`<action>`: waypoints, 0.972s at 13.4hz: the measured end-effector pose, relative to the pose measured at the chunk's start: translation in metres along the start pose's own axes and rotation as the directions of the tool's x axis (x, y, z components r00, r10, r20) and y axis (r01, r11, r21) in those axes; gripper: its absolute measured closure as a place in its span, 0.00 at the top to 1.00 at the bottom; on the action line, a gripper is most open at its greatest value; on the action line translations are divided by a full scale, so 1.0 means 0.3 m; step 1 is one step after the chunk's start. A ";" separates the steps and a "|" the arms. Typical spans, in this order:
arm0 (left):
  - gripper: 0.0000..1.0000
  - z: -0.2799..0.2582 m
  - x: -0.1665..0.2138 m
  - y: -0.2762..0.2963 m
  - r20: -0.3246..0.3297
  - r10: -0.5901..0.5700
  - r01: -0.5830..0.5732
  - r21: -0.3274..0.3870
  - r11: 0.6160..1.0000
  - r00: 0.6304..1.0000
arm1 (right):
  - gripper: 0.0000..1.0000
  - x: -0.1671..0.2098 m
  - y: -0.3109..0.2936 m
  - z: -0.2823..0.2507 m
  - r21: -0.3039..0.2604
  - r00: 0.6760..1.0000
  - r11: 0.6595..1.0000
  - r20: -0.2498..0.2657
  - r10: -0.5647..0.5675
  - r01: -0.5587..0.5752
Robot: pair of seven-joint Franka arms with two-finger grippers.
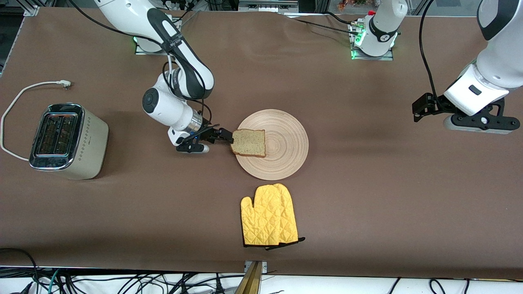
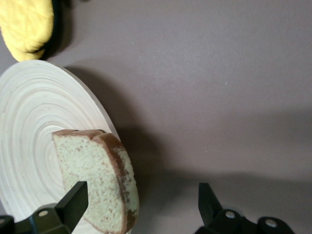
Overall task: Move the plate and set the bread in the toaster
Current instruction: 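Close the right gripper on the edge of the bread slice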
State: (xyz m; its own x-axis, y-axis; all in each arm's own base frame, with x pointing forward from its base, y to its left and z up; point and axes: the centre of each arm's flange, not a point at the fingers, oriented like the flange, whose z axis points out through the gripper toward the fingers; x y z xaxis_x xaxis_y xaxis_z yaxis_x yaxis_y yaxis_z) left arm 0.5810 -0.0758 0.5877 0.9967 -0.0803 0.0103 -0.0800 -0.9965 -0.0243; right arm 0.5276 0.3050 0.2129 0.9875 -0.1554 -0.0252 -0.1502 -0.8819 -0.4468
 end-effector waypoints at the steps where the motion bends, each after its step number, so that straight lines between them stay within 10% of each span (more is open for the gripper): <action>1: 1.00 -0.013 -0.008 0.001 -0.005 -0.004 0.004 -0.010 1.000 1.000 | 1.00 -0.008 0.002 0.023 0.004 1.000 1.000 -0.005 0.012 -0.012; 8: 1.00 -0.030 -0.062 0.008 0.065 -0.004 0.005 -0.006 1.000 0.998 | 0.89 -0.028 -0.014 0.068 0.028 0.999 0.998 -0.010 0.051 -0.050; 13: 1.00 -0.029 -0.062 0.006 0.066 -0.005 0.006 -0.006 1.000 0.998 | 0.61 -0.027 -0.021 0.066 0.035 0.998 0.998 -0.011 0.056 -0.056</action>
State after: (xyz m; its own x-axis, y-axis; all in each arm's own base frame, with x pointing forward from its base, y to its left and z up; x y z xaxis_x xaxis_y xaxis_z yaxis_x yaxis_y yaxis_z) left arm 0.5621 -0.0762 0.5962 0.9957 -0.0733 -0.0560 -0.0744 -0.9971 -0.0184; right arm 0.5216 0.3206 0.1982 0.9769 -0.2098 -0.0401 -0.2033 -0.8556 -0.4761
